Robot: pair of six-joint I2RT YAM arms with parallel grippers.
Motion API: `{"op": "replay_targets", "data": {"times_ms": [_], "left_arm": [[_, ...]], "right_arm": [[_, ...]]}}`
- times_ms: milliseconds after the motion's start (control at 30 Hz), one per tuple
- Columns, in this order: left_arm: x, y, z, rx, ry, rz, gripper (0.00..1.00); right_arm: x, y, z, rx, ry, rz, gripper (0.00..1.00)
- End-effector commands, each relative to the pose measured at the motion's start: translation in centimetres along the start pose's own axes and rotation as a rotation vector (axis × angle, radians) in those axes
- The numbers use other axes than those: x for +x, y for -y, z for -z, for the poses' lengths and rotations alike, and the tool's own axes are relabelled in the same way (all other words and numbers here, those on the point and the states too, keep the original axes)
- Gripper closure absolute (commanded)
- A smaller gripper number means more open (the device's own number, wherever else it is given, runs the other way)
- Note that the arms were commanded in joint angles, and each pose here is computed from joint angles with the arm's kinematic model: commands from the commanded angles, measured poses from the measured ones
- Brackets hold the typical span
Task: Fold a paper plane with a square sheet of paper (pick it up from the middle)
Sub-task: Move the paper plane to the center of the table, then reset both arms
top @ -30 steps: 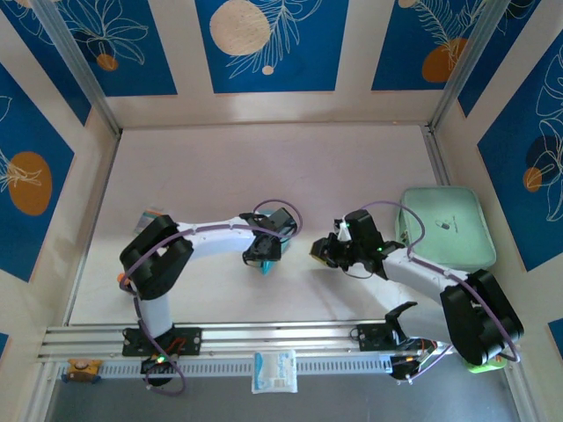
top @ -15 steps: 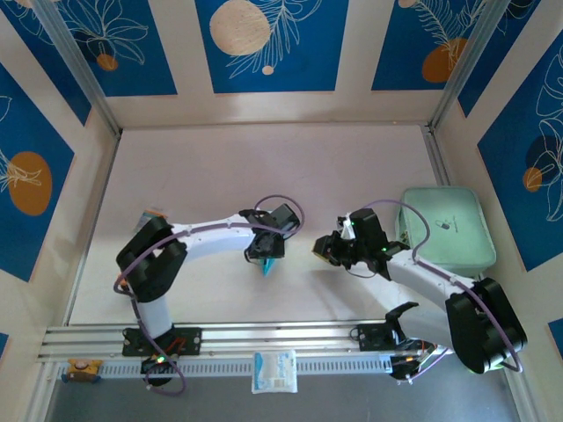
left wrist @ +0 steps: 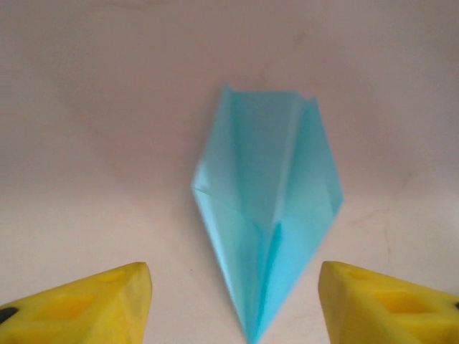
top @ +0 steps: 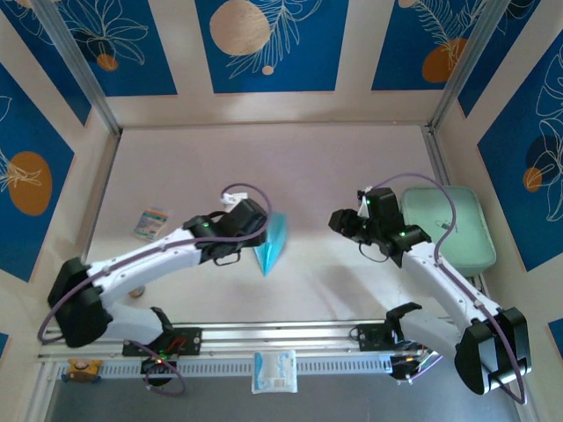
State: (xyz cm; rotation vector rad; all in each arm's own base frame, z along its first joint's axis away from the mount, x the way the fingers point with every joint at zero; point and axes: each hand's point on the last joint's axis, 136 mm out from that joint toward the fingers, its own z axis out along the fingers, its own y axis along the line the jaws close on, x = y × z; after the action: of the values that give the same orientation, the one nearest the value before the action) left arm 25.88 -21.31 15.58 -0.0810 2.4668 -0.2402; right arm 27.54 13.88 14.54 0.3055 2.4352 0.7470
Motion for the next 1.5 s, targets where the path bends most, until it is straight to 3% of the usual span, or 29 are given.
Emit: {"op": "replay_targets", "data": {"times_ms": [0, 133, 167, 233, 367, 500, 633, 867, 933, 967, 1000, 1467], "left_arm": [[-2.1, -5.8, -0.1, -0.127, 0.115, -0.065, 0.30], [-4.0, -10.9, -0.1, -0.167, 0.222, -0.087, 0.18], [-4.6, -11.8, -0.1, -0.171, 0.256, -0.105, 0.15], [-5.5, -14.1, 0.2, -0.228, 0.301, -0.103, 0.13], [-6.8, -17.5, -1.0, -0.286, 0.321, -0.142, 0.07], [-7.0, -19.9, -4.0, -0.322, 0.285, -0.134, 0.05], [-8.8, -20.0, -5.7, -0.350, 0.315, -0.220, 0.03], [-10.2, -19.5, -8.4, -0.262, 0.539, -0.288, 0.01], [-10.3, -19.7, -8.4, -0.251, 0.584, -0.284, 0.00], [-10.0, -20.0, -8.7, -0.230, 0.587, -0.268, 0.00], [-9.6, -20.0, -9.2, -0.197, 0.582, -0.265, 0.00], [-9.3, -20.7, -10.3, -0.146, 0.573, -0.237, 0.00]], "right_arm": [[-2.6, 3.9, 0.4, 0.234, 0.128, 0.172, 0.52], [-5.3, 6.5, -0.7, 0.380, 0.253, 0.320, 0.50], [-6.2, 7.2, -1.1, 0.417, 0.288, 0.340, 0.44], [-7.4, 8.0, -1.3, 0.458, 0.273, 0.349, 0.41], [-9.3, 9.1, -3.5, 0.473, 0.325, 0.473, 0.41], [-10.3, 9.0, -6.0, 0.381, 0.391, 0.566, 0.41], [-10.8, 7.4, -6.5, 0.264, 0.468, 0.684, 0.42], [-11.2, 10.5, -5.3, 0.115, 0.589, 0.527, 0.40], [-11.2, 11.0, -5.8, 0.165, 0.516, 0.511, 0.41], [-11.7, 11.0, -5.8, 0.161, 0.544, 0.504, 0.07], [-11.5, 11.4, -5.6, 0.183, 0.531, 0.487, 0.01], [-11.8, 11.8, -5.4, 0.221, 0.551, 0.473, 0.01]]}}
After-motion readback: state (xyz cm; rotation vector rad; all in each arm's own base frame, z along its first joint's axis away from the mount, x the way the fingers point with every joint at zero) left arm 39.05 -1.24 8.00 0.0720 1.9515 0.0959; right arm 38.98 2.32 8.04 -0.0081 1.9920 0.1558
